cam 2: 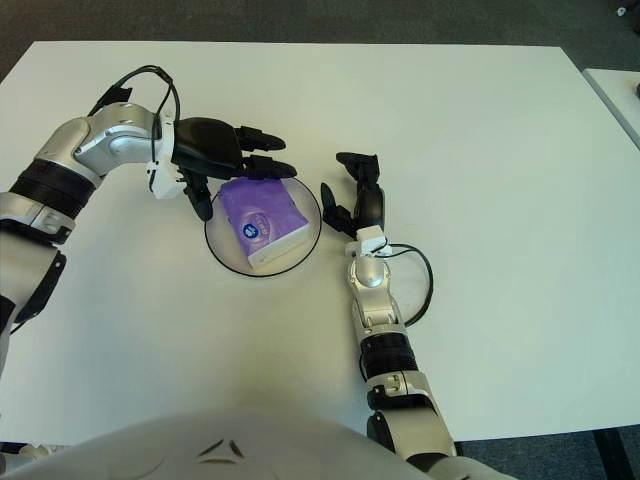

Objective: Put the tissue paper into the plate.

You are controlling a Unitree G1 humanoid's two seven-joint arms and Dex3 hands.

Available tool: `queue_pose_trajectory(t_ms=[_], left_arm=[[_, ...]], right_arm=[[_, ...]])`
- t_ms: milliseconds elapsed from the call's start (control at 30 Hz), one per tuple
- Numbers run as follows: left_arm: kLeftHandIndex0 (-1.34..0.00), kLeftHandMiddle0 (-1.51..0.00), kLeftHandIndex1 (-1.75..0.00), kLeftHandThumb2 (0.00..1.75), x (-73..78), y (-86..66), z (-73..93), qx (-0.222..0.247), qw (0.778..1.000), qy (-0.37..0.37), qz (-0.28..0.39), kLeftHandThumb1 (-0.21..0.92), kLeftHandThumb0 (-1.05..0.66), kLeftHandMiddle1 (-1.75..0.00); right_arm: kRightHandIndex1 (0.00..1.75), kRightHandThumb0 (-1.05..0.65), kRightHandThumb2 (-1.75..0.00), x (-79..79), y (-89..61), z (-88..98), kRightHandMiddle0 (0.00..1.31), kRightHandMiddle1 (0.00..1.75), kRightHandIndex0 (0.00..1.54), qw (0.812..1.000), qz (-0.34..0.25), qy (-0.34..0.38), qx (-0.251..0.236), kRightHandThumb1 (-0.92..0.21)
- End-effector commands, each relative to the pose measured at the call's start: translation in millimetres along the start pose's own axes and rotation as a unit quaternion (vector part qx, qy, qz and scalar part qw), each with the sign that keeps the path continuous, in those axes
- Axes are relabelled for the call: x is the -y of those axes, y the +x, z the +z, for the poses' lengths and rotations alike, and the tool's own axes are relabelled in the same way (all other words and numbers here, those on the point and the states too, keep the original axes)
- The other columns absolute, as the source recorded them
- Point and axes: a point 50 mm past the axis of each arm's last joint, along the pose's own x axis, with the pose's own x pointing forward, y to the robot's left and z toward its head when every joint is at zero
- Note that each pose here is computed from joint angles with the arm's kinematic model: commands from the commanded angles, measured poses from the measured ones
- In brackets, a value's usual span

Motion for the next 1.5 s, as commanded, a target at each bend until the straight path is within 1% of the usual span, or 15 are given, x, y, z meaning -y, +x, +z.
queue_pose_trajectory(t_ms=[0, 167, 400, 500, 733, 900, 1067, 1100, 1200, 1300, 1333, 1367, 1400, 1433, 1467], left_arm=[[0.0, 0.0, 0.0, 0.07, -2.2, -4.0, -1.8, -0.009, 1.0, 0.013, 0.01, 0.78, -0.94, 0.0], [0.0, 0.0, 0.0, 0.05, -2.2, -4.3, -3.7, -0.021, 0.999, 0.016, 0.023, 0.76, -0.88, 0.0], [0.0, 0.0, 0.0, 0.05, -2.0, -5.4, -8.5, -0.036, 0.998, 0.002, 0.053, 0.73, -0.71, 0.0], [0.0, 0.0, 0.0, 0.06, -1.8, -6.6, -12.3, -0.041, 0.997, -0.014, 0.069, 0.73, -0.72, 0.0], [0.0, 0.0, 0.0, 0.09, -3.6, -11.6, -19.2, -0.03, 0.993, -0.059, 0.101, 0.79, -0.89, 0.0], [0.0, 0.0, 0.0, 0.1, -2.9, -19.4, -20.9, -0.016, 0.983, -0.114, 0.142, 0.8, -0.91, 0.0], [0.0, 0.0, 0.0, 0.1, -1.5, -26.9, -23.6, -0.007, 0.972, -0.176, 0.155, 0.82, -0.89, 0.0], [0.0, 0.0, 0.0, 0.1, -0.2, -31.4, -27.9, -0.009, 0.964, -0.212, 0.162, 0.82, -0.89, 0.0], [0.0, 0.0, 0.0, 0.13, 4.2, -43.8, -38.9, -0.007, 0.938, -0.291, 0.19, 0.86, -0.71, 0.0], [0.0, 0.0, 0.0, 0.19, 4.5, -45.3, -42.3, -0.003, 0.927, -0.314, 0.204, 0.9, -0.66, 0.0], [0.0, 0.0, 0.0, 0.21, 9.2, -45.4, -45.2, -0.01, 0.921, -0.328, 0.209, 0.91, -0.65, 0.0], [0.0, 0.0, 0.0, 0.29, 12.6, -45.5, -47.1, -0.015, 0.917, -0.339, 0.211, 0.91, -0.66, 0.0], [0.0, 0.0, 0.0, 0.35, 28.7, -41.4, -52.7, -0.052, 0.899, -0.377, 0.217, 0.91, -0.66, 0.0], [0.0, 0.0, 0.0, 0.51, 40.7, -38.5, -55.8, -0.079, 0.885, -0.403, 0.22, 0.92, -0.72, 0.0], [0.0, 0.0, 0.0, 0.57, 48.1, -36.8, -57.3, -0.096, 0.877, -0.417, 0.22, 0.92, -0.73, 0.0]], right_arm=[[0.76, -0.63, -0.66, 9.2, -48.1, -59.0, 0.04, 1.26, 0.27, 0.986, 0.0, -0.032, -0.164, -0.81], [0.74, -0.64, -0.63, 9.1, -48.3, -59.1, 0.04, 1.26, 0.28, 0.986, -0.002, -0.031, -0.162, -0.83], [0.72, -0.64, -0.62, 8.7, -48.3, -59.6, 0.04, 1.26, 0.28, 0.986, -0.002, -0.033, -0.164, -0.84], [0.71, -0.64, -0.62, 8.5, -48.3, -59.9, 0.04, 1.26, 0.28, 0.986, -0.002, -0.034, -0.164, -0.84], [0.7, -0.64, -0.61, 8.3, -48.1, -60.3, 0.04, 1.26, 0.29, 0.986, -0.001, -0.033, -0.166, -0.84], [0.7, -0.63, -0.61, 8.1, -48.0, -60.5, 0.04, 1.26, 0.3, 0.986, -0.002, -0.031, -0.167, -0.83], [0.71, -0.63, -0.62, 8.2, -47.9, -60.5, 0.04, 1.26, 0.3, 0.986, -0.002, -0.031, -0.167, -0.83], [0.71, -0.63, -0.62, 8.3, -48.0, -60.7, 0.04, 1.26, 0.3, 0.986, -0.002, -0.031, -0.166, -0.83], [0.71, -0.61, -0.63, 8.5, -48.5, -62.1, 0.05, 1.26, 0.31, 0.985, -0.003, -0.031, -0.167, -0.82], [0.71, -0.6, -0.65, 9.0, -48.7, -62.7, 0.05, 1.26, 0.32, 0.985, -0.003, -0.032, -0.168, -0.81], [0.71, -0.6, -0.65, 9.3, -48.8, -62.9, 0.05, 1.26, 0.32, 0.985, -0.003, -0.033, -0.168, -0.81], [0.7, -0.6, -0.66, 9.4, -48.8, -63.0, 0.05, 1.26, 0.32, 0.985, -0.003, -0.033, -0.168, -0.8], [0.7, -0.59, -0.66, 9.5, -48.9, -63.2, 0.05, 1.26, 0.32, 0.985, -0.002, -0.034, -0.168, -0.8], [0.7, -0.59, -0.66, 9.6, -48.9, -63.4, 0.05, 1.26, 0.32, 0.985, -0.002, -0.034, -0.167, -0.8], [0.71, -0.59, -0.67, 9.7, -49.0, -63.5, 0.05, 1.26, 0.32, 0.985, -0.002, -0.034, -0.167, -0.8]])
